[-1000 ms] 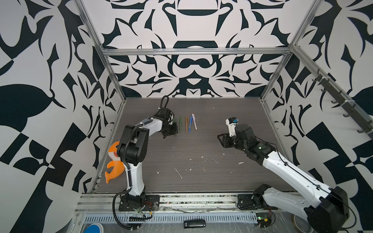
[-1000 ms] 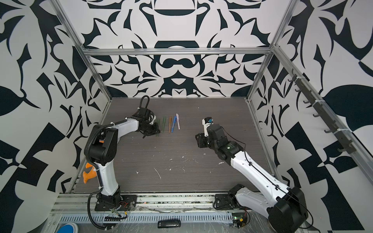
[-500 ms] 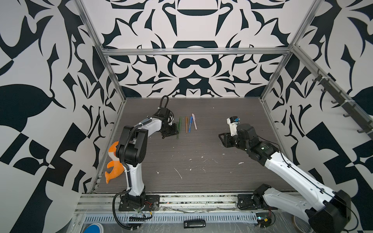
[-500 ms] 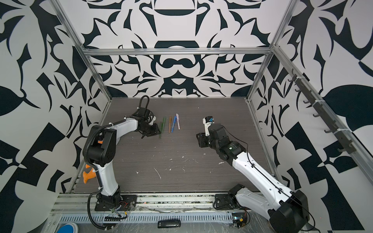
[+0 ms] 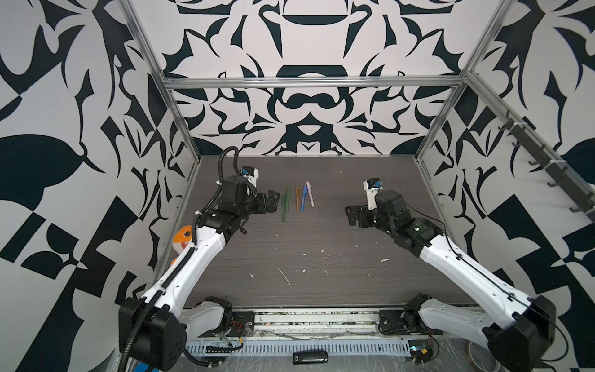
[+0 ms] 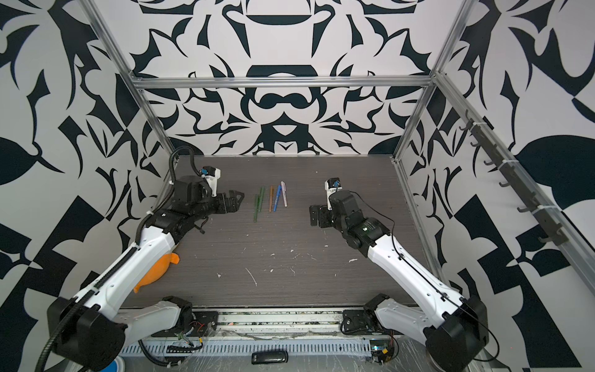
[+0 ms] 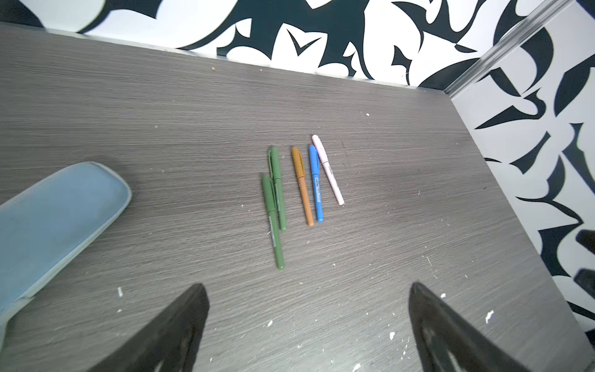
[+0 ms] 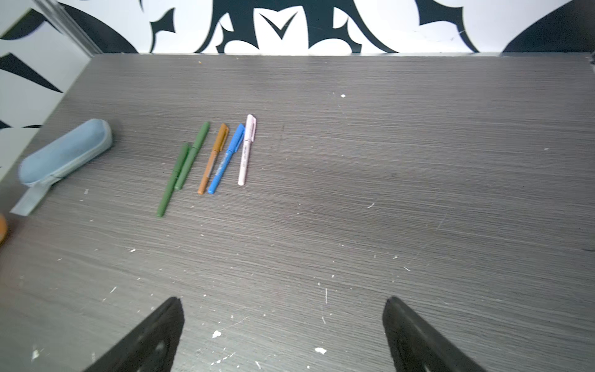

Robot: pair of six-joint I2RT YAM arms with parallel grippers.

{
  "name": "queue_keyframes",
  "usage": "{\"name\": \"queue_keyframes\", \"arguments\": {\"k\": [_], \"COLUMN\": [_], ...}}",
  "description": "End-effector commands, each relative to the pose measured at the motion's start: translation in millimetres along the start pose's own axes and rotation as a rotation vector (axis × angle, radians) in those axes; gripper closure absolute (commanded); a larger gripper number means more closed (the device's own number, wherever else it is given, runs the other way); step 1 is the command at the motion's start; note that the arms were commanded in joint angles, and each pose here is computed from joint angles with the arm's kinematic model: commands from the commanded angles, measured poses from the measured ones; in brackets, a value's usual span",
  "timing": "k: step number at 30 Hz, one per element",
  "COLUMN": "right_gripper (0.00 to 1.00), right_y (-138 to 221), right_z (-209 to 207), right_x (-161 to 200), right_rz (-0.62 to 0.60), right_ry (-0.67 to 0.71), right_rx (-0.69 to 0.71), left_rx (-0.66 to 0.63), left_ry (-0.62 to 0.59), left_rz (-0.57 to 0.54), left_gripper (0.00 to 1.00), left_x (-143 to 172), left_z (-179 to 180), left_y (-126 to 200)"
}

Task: Insert pens into pen caps
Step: Reset both arms

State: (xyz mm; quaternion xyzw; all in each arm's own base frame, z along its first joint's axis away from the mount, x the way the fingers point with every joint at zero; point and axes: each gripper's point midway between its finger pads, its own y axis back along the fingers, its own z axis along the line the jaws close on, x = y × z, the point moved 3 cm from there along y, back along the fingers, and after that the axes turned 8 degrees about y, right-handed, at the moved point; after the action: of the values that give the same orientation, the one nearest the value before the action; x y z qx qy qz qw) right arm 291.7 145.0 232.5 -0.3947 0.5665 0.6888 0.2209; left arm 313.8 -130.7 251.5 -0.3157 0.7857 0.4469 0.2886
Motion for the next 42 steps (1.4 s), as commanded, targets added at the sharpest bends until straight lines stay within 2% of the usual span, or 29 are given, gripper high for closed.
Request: {"name": "queue_keyframes", "arguments": {"k": [1, 3, 6, 9, 13, 19, 23, 25, 29, 32, 34, 40, 42], "right_gripper": [0.00, 0.00, 0.00, 0.00, 0.00, 0.00, 0.00, 0.00, 0.00, 0.00, 0.00, 0.00, 0.00], "right_y": [-8, -13, -18, -26, -29, -45, -63, -67, -84, -100, -100, -104, -104], "right_z": [-14, -20, -41, -55, -84, -123, -136, -139, -141, -142, -149, -150, -150], "right_x": [-13, -15, -19, -13, -1, 40, 61, 68, 82, 91, 94, 92, 92], "right_rz": [-0.074, -0.112, -0.175, -0.201, -0.250, -0.218, -0.211, -0.247, -0.278, -0.314, -0.246, -0.248, -0.242], "right_ry": [0.035, 0.035, 0.044, 0.130, 0.194, 0.244, 0.192, 0.123, 0.099, 0.103, 0.075, 0.071, 0.072], "right_rx": [0.078, 0.076, 0.126, 0.115, 0.211, 0.332, 0.309, 0.303, 0.289, 0.284, 0.325, 0.327, 0.329], "left_rx": [-0.091, -0.117, -0.160, -0.240, -0.270, -0.296, -0.295, -0.295, -0.345, -0.366, -0.399, -0.374, -0.376], "left_ry": [-0.002, -0.083, -0.302, -0.369, -0.340, -0.270, -0.219, -0.228, -0.168, -0.174, -0.144, -0.151, -0.155], "left_rz": [-0.122, -0.220, -0.403, -0.491, -0.435, -0.456, -0.475, -0.494, -0.398, -0.413, -0.394, -0.341, -0.357], "left_gripper": [0.01, 0.01, 0.01, 0.01, 0.01, 0.01, 0.01, 0.01, 0.01, 0.01, 0.01, 0.01, 0.01], "left_x": [4, 6, 9, 20, 34, 51, 59, 60, 60, 54, 54, 53, 51], "left_z": [22, 33, 46, 72, 105, 144, 167, 170, 178, 182, 187, 184, 184], "left_y": [4, 7, 12, 14, -4, -32, -47, -50, -56, -60, -60, -69, -68]}}
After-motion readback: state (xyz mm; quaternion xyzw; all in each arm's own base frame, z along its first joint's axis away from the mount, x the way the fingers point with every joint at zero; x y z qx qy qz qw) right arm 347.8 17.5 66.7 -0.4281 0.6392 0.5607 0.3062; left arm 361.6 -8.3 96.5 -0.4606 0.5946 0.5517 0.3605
